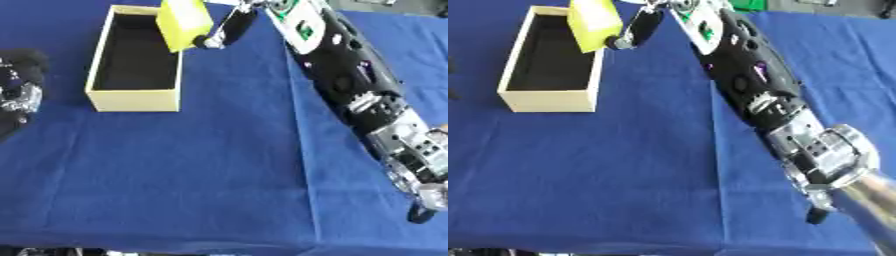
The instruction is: Pick up objects on the table and place them in the box.
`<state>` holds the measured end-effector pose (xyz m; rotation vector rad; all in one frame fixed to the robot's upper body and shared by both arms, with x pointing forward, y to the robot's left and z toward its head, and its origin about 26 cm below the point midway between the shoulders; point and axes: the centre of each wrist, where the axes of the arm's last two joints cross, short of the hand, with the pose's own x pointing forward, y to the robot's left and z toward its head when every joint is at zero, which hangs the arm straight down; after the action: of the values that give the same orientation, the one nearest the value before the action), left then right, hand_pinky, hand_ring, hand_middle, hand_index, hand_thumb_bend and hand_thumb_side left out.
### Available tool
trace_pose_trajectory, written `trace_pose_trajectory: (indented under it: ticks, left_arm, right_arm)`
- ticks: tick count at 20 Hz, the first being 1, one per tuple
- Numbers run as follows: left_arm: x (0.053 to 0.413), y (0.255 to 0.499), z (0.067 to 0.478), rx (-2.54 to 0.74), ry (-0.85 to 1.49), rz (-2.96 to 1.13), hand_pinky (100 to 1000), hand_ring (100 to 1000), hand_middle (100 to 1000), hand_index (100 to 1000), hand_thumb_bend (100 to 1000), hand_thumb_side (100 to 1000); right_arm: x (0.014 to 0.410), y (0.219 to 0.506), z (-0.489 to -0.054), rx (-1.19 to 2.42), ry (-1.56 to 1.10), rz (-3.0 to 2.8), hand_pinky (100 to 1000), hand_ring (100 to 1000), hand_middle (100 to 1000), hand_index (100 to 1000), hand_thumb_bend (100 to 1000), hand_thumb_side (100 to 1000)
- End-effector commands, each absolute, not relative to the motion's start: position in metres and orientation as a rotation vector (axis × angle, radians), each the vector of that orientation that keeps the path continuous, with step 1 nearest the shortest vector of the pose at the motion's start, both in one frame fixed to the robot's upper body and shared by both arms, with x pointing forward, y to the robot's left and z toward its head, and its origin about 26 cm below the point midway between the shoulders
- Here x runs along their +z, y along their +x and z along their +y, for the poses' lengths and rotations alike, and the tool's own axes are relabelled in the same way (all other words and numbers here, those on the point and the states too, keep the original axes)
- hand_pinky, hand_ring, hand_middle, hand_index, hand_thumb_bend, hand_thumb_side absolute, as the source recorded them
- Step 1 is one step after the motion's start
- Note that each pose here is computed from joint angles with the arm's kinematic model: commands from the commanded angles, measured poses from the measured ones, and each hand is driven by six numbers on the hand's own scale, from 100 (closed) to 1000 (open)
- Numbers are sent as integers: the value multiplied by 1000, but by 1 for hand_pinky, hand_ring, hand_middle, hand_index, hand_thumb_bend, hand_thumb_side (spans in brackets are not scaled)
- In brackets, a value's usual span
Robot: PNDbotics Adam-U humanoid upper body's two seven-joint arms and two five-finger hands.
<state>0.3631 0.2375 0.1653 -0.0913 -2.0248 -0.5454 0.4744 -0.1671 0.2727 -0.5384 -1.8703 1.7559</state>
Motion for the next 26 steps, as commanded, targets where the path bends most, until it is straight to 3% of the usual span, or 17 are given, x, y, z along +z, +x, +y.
trace_pose_trajectory:
  ticks: [1, 8, 12, 16, 18, 21, 26]
  left_arm:
    - [177, 363, 235, -566, -102, -2059, 574, 782, 705, 761, 100, 247]
    - [175, 362, 237, -556, -97, -2052, 569, 751, 644, 747, 100, 247]
    - [174, 362, 238, -564, -92, -2047, 518, 699, 591, 739, 100, 247]
    - [171, 361, 240, -566, -90, -2035, 516, 682, 576, 738, 100, 247]
    - [171, 361, 240, -568, -93, -2032, 526, 684, 578, 740, 100, 247]
    - [172, 361, 239, -578, -105, -2034, 546, 706, 597, 750, 100, 247]
    - [174, 362, 238, -584, -104, -2043, 535, 710, 603, 760, 100, 247]
  right_arm:
    - [285, 473, -159, 1778, -561, -1912, 772, 783, 606, 669, 100, 100]
    - [281, 470, -149, 1798, -583, -1962, 776, 802, 668, 744, 100, 100]
    - [276, 469, -144, 1842, -586, -1965, 781, 813, 698, 776, 100, 100]
    - [274, 467, -140, 1905, -600, -1959, 801, 849, 793, 859, 114, 100]
    - [275, 466, -140, 1937, -612, -1951, 854, 905, 908, 939, 306, 185]
    - [274, 467, -141, 1958, -628, -1932, 883, 938, 959, 972, 483, 309]
    - [277, 466, -145, 1930, -669, -1941, 880, 938, 973, 983, 510, 328]
